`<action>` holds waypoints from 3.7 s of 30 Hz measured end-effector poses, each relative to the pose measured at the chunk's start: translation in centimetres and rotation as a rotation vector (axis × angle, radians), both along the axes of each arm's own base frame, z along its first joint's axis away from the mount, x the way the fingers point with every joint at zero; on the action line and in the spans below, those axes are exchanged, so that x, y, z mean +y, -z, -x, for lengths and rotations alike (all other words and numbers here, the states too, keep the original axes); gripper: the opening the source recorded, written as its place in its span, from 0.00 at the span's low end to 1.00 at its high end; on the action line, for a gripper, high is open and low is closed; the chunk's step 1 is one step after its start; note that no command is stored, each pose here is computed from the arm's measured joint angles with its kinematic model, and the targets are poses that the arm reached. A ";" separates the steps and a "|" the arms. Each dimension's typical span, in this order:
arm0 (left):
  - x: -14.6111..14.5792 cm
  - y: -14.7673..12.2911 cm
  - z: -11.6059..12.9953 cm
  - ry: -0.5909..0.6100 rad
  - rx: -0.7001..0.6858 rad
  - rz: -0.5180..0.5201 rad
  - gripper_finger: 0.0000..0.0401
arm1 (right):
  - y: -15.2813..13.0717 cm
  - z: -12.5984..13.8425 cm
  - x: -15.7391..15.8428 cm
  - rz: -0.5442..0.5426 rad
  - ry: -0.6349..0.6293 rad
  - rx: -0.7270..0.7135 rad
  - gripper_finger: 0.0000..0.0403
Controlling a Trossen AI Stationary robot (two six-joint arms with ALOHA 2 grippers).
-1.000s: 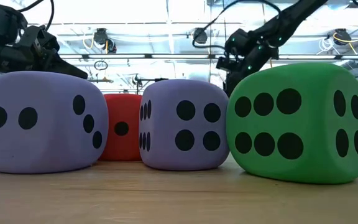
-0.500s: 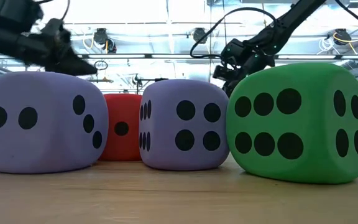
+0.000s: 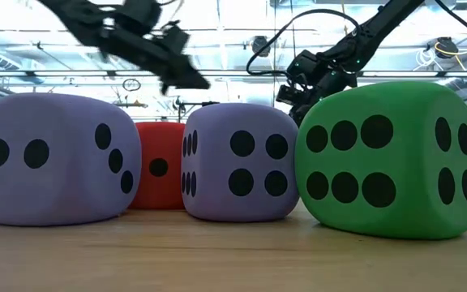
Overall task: Pick & Place Dice
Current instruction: Put the large orange die into the blue bin
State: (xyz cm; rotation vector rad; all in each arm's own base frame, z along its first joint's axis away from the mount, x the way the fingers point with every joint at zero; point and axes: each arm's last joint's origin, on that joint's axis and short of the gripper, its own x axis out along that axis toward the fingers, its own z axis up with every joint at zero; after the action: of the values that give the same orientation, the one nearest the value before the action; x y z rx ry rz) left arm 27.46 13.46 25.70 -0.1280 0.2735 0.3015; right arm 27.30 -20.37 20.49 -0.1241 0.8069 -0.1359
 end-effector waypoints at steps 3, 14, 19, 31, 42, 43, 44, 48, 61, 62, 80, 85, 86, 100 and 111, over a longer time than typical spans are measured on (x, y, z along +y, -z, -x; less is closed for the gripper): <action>1.5 0.3 -3.0 0.043 0.005 0.036 0.01 | -0.1 -0.1 0.0 0.008 0.000 -0.011 0.89; 5.6 3.3 -11.5 0.119 0.171 0.202 0.00 | -0.1 -0.3 0.4 -0.047 -0.052 -0.042 0.89; 6.5 3.1 -13.4 0.171 0.204 0.197 0.01 | -0.1 -0.4 0.5 -0.044 -0.058 -0.042 0.89; 6.6 4.1 -13.8 0.183 0.289 0.268 0.01 | -0.2 -0.6 0.5 -0.080 -0.012 -0.068 0.89; 7.0 5.7 -13.9 0.193 0.315 0.329 0.01 | -0.3 -0.8 0.9 -0.088 0.011 -0.070 0.89; 7.0 5.8 -13.9 0.195 0.316 0.333 0.01 | -0.3 -0.8 0.9 -0.091 0.016 -0.074 0.89; 7.0 5.7 -13.8 0.194 0.318 0.332 0.01 | -0.3 -0.8 0.9 -0.097 0.021 -0.078 0.89; 7.2 5.8 -13.7 0.192 0.326 0.343 0.01 | -0.4 -0.8 0.9 -0.117 0.034 -0.091 0.93; 7.0 6.5 -13.6 0.187 0.371 0.322 0.01 | -2.2 -0.7 1.0 -0.056 0.052 -0.140 0.98; 7.0 6.5 -13.6 0.192 0.364 0.310 0.01 | -2.2 -0.6 1.0 -0.044 0.070 -0.126 0.98; 6.3 2.7 -11.1 0.037 0.523 0.165 0.01 | -2.3 1.4 1.9 -0.011 0.312 0.094 0.95; 6.8 5.1 -11.7 0.023 0.555 0.194 0.01 | -3.4 1.4 3.6 0.121 0.460 0.146 0.79; 6.8 5.4 -11.9 0.024 0.551 0.204 0.01 | -3.5 1.5 3.9 0.143 0.501 0.170 0.74; 6.6 6.3 -12.6 -0.071 0.560 0.191 0.00 | 0.7 4.0 4.2 0.054 0.644 0.273 0.04; 6.7 6.9 -12.6 -0.100 0.593 0.175 0.00 | 4.2 5.8 3.8 -0.081 0.678 0.172 0.01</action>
State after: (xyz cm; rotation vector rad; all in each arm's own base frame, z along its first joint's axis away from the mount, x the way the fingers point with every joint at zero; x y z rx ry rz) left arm 40.02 20.12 18.84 -0.2246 0.8844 0.4119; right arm 21.50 -16.55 16.29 0.2230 1.0010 -0.7396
